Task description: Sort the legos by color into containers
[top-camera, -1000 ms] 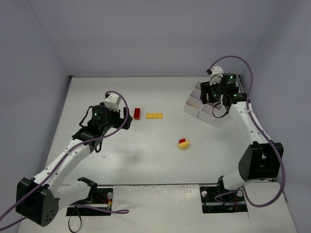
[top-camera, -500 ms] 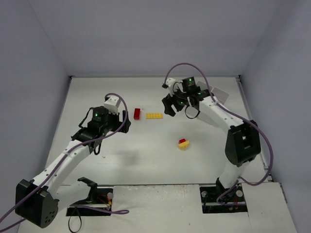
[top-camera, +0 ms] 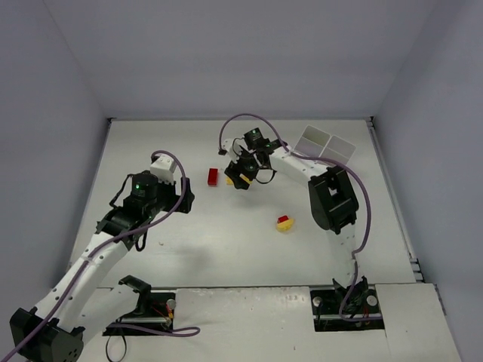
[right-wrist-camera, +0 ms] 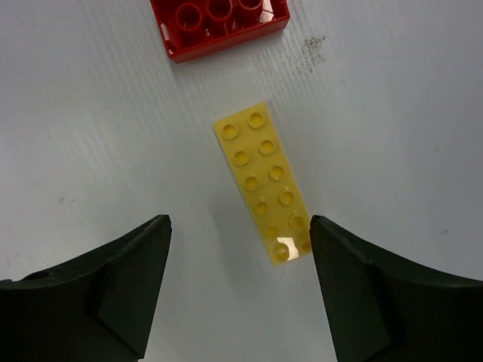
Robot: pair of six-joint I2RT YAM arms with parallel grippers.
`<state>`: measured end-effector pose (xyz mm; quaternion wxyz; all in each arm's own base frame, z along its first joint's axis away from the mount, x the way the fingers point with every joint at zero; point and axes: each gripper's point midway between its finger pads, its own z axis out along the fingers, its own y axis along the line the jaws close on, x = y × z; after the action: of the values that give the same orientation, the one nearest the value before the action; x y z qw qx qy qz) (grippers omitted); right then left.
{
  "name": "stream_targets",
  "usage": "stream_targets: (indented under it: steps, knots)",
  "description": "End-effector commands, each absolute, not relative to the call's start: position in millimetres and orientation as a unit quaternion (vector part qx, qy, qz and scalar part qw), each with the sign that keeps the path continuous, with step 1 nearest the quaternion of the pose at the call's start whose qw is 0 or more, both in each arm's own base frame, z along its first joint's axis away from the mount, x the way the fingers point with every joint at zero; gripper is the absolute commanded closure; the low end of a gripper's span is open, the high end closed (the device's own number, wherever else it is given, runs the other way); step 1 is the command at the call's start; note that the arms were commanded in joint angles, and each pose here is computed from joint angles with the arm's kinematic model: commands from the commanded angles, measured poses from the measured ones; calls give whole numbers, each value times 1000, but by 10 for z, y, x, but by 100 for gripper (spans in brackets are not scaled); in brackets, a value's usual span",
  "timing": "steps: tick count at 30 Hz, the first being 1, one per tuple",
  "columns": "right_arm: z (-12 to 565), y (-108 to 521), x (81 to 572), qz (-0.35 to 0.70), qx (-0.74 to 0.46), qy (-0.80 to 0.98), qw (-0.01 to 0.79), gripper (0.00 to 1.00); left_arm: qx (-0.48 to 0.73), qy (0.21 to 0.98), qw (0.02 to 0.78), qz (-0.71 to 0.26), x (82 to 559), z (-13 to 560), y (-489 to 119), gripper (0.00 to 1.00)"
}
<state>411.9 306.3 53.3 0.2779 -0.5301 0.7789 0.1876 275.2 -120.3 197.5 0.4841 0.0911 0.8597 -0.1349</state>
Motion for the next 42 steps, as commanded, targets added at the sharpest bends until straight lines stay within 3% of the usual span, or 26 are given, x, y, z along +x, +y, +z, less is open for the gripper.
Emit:
stream_targets:
  steps: [1,13,19,22,23,25,28,32,36,42]
  knots:
    - [802,3211,4376,160,-548,755,323,29,86,851,503,-128,2747,2105,-1162,20]
    - [378,3438,4474,169,-563,751,300,31,79,853,504,-115,2737,2056,-1101,20]
    - [205,3432,4419,169,-563,758,283,40,79,853,503,-115,2744,2040,-1105,20]
    - [209,3431,4398,173,-557,762,281,61,78,854,502,-115,2750,2030,-1108,20]
    - [218,3419,4405,171,-554,765,281,84,78,854,502,-115,2754,2033,-1105,20]
    - [242,3398,4390,169,-548,770,281,100,77,853,502,-117,2757,2035,-1113,20]
    - [362,3354,4391,176,-522,783,288,100,77,852,503,-121,2761,2036,-1128,21]
    - [893,3240,4641,197,-428,791,390,100,79,850,505,-128,2775,2051,-1160,20]
    - [1722,2766,4896,145,-329,782,509,100,81,847,508,-137,2799,2078,-1197,20]
    - [2458,1834,4958,76,-170,774,605,100,85,844,510,-142,2824,2101,-1224,20]
